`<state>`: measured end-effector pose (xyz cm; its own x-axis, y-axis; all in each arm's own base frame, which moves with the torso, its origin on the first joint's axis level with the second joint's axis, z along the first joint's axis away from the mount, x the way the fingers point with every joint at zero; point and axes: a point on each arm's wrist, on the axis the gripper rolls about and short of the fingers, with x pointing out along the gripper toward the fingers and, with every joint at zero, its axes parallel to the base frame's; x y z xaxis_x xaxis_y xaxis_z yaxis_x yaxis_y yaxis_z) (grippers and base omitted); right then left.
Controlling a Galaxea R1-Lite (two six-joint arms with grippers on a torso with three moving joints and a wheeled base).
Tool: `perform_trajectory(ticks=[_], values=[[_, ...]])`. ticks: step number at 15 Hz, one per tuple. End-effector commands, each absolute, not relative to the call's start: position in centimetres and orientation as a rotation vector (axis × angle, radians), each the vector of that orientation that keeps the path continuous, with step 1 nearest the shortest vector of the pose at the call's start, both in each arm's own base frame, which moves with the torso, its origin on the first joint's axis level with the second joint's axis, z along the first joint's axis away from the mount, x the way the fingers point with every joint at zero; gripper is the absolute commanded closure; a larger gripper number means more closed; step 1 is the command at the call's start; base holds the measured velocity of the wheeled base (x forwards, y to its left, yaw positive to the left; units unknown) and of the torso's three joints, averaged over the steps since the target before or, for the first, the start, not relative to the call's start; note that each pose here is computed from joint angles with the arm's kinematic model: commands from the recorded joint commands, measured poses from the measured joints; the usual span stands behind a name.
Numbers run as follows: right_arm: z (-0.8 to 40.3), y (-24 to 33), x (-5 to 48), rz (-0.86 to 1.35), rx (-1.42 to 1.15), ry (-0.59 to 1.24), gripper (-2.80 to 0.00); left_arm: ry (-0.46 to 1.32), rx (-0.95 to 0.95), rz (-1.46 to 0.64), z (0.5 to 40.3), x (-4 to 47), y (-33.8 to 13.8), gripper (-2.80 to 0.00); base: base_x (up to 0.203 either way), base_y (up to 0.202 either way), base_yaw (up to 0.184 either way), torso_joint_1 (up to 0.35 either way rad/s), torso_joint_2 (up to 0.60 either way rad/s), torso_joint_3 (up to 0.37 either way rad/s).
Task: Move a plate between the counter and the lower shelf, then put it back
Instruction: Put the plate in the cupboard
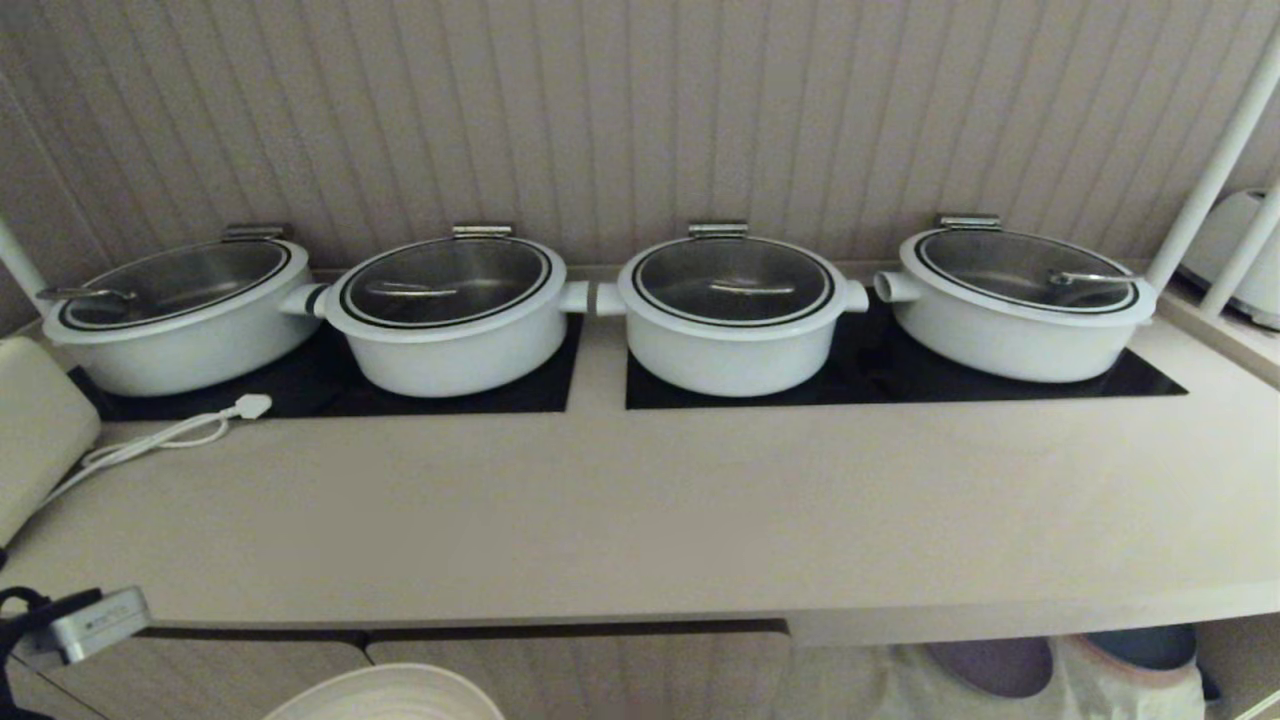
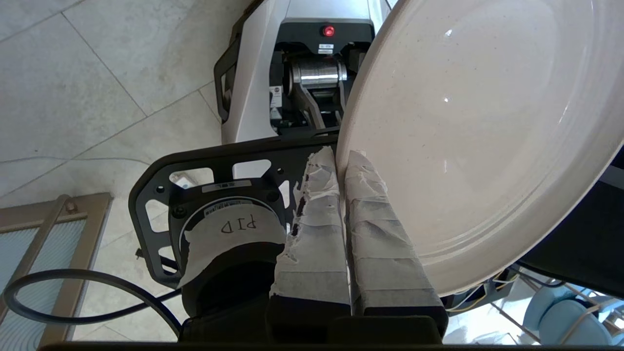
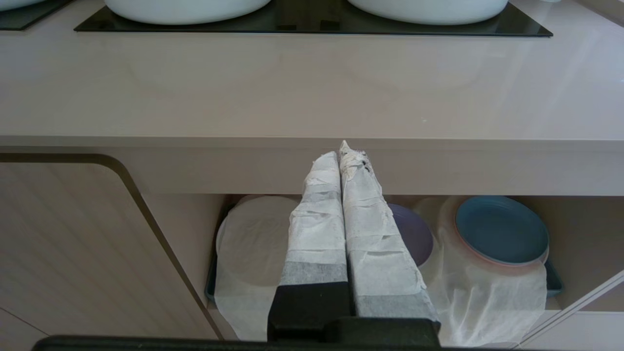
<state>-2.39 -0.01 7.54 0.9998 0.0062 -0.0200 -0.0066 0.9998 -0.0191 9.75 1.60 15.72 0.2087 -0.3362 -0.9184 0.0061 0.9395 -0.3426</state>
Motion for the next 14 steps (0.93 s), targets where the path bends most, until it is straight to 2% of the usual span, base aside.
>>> perform_trajectory(ticks=[1,14], values=[[7.54,-0.02,-2.38,0.007,-0.02,0.021,0.0,1.345,-0.287,-0.239,15.85,9.85,1.65,0.0,0.0,0.0,0.0,0.0,0.0,0.0],[7.54,-0.01,-2.38,0.006,-0.02,0.021,0.0,1.343,-0.288,-0.248,15.79,9.82,1.58,0.0,0.0,0.0,0.0,0.0,0.0,0.0]])
